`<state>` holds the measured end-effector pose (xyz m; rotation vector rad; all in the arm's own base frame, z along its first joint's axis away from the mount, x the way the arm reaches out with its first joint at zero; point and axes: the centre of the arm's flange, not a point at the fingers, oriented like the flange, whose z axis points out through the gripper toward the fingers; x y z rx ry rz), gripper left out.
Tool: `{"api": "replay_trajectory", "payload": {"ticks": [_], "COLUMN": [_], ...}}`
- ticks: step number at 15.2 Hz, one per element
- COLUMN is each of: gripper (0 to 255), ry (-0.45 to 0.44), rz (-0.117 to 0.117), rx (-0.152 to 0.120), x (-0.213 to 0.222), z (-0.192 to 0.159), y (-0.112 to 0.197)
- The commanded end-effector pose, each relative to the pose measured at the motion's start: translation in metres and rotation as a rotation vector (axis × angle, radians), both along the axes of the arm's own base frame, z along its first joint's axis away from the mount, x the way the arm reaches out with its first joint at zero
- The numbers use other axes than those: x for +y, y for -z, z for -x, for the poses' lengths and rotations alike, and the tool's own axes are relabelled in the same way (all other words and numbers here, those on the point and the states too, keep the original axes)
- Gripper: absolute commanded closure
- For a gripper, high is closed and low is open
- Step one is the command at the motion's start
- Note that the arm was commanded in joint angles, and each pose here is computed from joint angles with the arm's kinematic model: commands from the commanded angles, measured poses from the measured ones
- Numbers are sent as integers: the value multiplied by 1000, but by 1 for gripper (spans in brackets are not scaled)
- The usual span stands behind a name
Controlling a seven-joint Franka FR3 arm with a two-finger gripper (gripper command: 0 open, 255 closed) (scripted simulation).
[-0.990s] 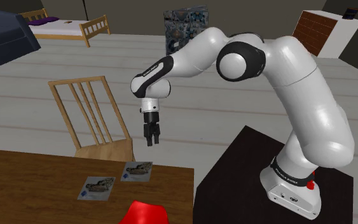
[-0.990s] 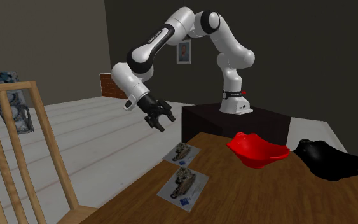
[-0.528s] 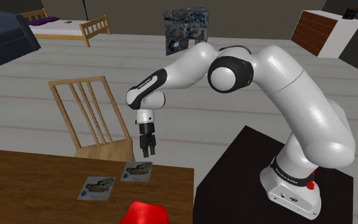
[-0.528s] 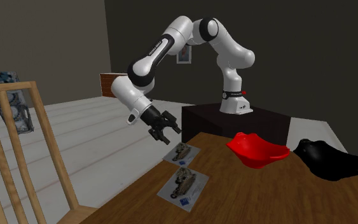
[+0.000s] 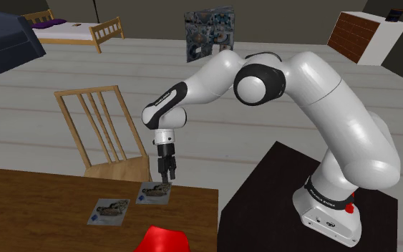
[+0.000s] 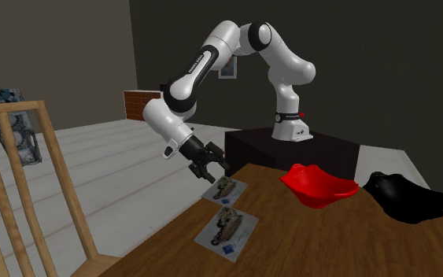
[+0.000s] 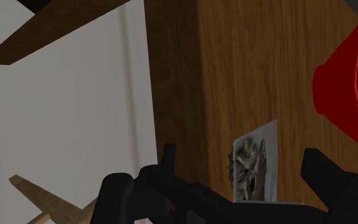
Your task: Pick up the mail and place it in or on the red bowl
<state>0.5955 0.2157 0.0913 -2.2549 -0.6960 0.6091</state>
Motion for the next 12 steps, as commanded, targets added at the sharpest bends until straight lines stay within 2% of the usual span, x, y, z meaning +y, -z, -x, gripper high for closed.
{"api": "replay_trajectory", "payload": {"ticks": [1, 3, 4, 12], "gripper": [0, 0, 255, 255], "ry": [0, 0, 0, 0], "rz": [0, 0, 0, 0], "rx": [0, 0, 0, 0], "x": [0, 0, 0, 0], "z": [0, 0, 0, 0], "y": [0, 0, 0, 0]}}
